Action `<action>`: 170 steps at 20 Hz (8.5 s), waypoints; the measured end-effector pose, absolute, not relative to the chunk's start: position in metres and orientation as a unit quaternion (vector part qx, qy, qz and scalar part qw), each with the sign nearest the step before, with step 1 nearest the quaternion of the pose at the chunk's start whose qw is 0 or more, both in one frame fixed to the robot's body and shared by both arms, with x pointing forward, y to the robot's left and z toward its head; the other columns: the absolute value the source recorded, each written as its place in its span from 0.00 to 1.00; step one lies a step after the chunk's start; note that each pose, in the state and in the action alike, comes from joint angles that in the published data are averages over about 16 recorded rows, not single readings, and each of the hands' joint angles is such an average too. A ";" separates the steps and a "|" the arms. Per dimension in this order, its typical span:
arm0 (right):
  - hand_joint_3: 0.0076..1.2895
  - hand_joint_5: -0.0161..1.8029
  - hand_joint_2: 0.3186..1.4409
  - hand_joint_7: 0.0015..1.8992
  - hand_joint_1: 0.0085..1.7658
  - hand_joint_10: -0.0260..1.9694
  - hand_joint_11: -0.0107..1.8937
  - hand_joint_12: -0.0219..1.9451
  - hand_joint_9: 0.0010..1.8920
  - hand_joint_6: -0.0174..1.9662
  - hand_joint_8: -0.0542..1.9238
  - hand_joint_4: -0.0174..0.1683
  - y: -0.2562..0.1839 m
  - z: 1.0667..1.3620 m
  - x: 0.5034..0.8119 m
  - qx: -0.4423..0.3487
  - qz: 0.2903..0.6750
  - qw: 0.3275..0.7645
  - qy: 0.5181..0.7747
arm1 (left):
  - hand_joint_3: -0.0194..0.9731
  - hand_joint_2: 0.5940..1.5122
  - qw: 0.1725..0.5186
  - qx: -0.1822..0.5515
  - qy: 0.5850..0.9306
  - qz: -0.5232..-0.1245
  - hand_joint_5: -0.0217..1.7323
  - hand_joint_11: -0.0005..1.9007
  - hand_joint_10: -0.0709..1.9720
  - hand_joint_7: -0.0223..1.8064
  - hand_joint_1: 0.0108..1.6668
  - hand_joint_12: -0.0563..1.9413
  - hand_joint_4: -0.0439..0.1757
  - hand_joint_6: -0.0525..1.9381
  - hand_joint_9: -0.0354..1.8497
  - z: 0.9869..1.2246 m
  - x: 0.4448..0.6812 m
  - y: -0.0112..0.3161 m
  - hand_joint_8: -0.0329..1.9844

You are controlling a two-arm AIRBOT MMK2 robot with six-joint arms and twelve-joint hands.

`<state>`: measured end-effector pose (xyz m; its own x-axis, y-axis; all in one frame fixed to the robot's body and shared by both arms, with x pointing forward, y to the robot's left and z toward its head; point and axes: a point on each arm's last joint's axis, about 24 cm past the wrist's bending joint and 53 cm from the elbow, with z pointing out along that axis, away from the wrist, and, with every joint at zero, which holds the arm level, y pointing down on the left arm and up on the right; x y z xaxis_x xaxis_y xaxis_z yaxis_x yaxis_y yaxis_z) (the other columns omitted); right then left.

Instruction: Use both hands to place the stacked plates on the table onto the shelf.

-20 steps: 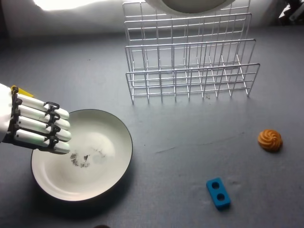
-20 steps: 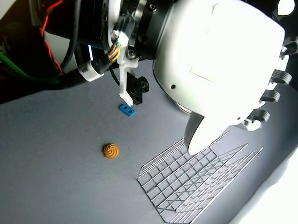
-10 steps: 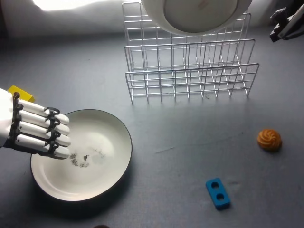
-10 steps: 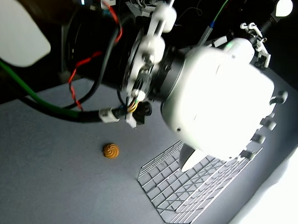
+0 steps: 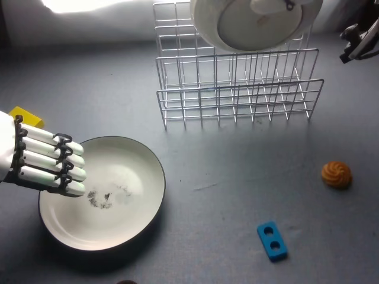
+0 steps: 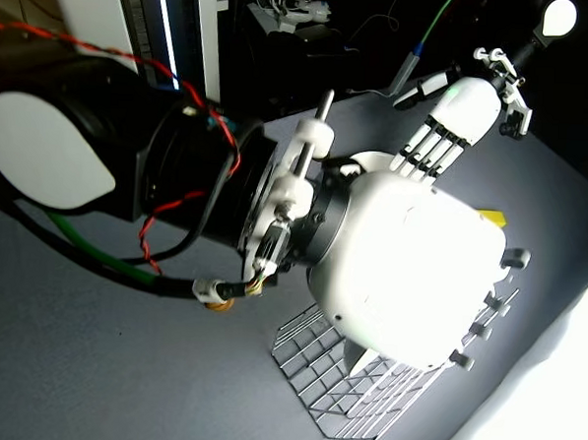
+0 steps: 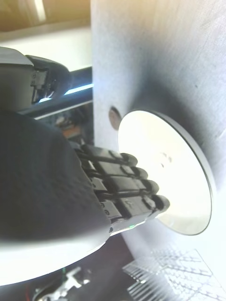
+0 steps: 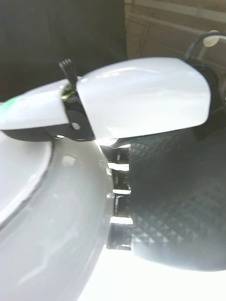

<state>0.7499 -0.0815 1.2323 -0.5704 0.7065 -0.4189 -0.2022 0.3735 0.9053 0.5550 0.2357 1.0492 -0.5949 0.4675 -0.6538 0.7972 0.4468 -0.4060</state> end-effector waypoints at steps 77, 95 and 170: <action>0.00 0.40 0.57 0.46 0.47 0.09 0.37 0.65 0.46 0.05 0.03 0.08 -0.061 1.203 0.745 0.138 0.547 0.424 0.709 | 0.03 0.53 0.232 0.358 0.848 -0.314 0.06 0.01 0.04 0.04 0.00 0.03 0.19 0.04 0.02 1.028 0.574 0.264 0.02; 0.00 0.15 0.56 0.23 0.38 0.02 0.03 0.59 0.24 0.02 0.02 0.07 -0.060 1.218 0.738 0.097 0.542 0.458 0.698 | 0.03 0.52 0.233 0.357 0.850 -0.310 0.05 0.01 0.03 0.03 0.00 0.03 0.19 0.04 0.01 1.026 0.576 0.266 0.02; 0.00 0.50 0.58 0.50 0.70 0.36 0.41 0.66 0.53 0.40 0.51 0.09 0.129 1.110 0.573 -0.278 0.447 0.470 0.709 | 0.03 0.51 0.277 0.321 0.845 -0.324 0.05 0.01 0.01 0.04 0.00 0.04 0.21 0.03 0.03 1.061 0.610 0.256 0.02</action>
<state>0.5726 0.1293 1.1097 -0.4042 0.0266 -0.9143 -0.8140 0.4455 0.3728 0.6103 0.2564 1.0615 -0.6396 0.3636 -0.6773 0.7233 0.5829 -0.3702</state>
